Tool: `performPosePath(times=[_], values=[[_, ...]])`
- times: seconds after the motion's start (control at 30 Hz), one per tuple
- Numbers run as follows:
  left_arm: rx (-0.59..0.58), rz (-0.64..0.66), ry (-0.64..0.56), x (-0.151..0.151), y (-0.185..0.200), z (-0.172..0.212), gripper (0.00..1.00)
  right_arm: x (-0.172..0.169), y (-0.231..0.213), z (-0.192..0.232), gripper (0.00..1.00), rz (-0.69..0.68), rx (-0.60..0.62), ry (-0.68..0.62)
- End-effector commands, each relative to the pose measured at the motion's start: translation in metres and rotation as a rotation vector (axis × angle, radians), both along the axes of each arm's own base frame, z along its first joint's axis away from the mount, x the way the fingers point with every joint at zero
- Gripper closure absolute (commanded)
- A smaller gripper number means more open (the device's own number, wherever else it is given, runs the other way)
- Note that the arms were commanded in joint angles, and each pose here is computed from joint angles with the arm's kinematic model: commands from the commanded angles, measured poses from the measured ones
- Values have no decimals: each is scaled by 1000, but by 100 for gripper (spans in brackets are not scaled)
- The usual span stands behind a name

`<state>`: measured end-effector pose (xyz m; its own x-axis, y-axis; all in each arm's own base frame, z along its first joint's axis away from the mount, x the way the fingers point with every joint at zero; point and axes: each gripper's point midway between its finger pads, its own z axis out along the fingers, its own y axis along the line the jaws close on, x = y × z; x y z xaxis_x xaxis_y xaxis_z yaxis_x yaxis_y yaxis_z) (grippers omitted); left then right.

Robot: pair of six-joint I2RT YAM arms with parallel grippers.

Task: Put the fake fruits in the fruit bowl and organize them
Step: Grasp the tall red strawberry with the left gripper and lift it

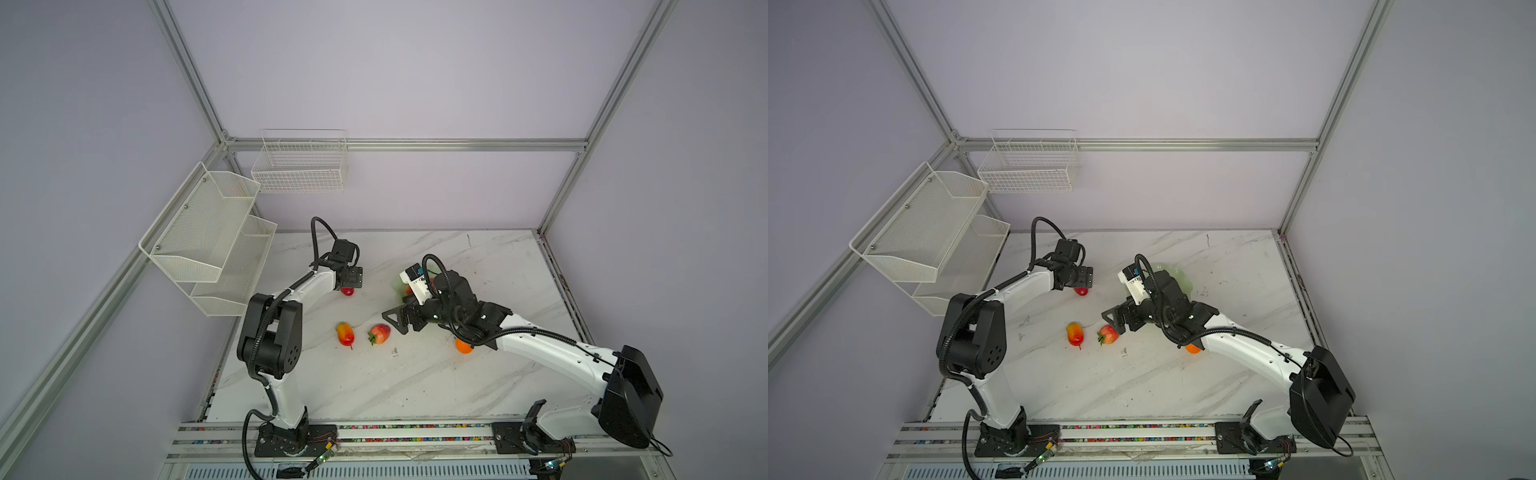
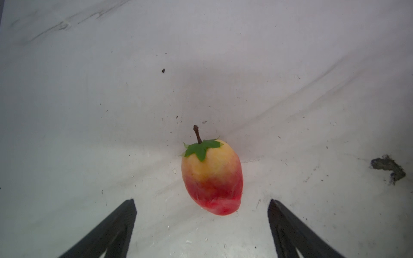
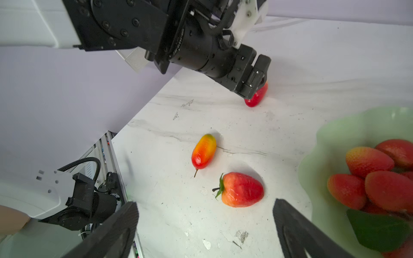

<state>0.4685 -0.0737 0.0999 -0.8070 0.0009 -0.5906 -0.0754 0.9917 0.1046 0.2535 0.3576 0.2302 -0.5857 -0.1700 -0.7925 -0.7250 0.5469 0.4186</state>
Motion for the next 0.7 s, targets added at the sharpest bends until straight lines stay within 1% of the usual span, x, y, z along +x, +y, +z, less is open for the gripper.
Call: performPosePath(times=[0.0, 0.1, 0.23, 0.37, 0.5, 0.57, 0.67], values=[[-93, 95, -107, 31, -1, 29, 12, -4, 2, 30, 3, -3, 87, -47], [-132, 114, -90, 35, -4, 18, 17, -6, -3, 32, 3, -13, 79, -58], [-145, 138, -63, 35, -4, 3, 18, -6, -9, 32, 3, -31, 81, -69], [-162, 140, -81, 43, -7, -4, 20, -6, -7, 27, 3, -28, 80, -53], [-177, 149, -81, 51, -9, -11, 24, -6, -7, 24, 3, -31, 71, -48], [-184, 156, -77, 53, -10, -14, 29, -5, -9, 23, 3, -39, 65, -49], [-201, 150, -86, 53, -12, -10, 41, -5, -12, 21, 3, -51, 61, -48]])
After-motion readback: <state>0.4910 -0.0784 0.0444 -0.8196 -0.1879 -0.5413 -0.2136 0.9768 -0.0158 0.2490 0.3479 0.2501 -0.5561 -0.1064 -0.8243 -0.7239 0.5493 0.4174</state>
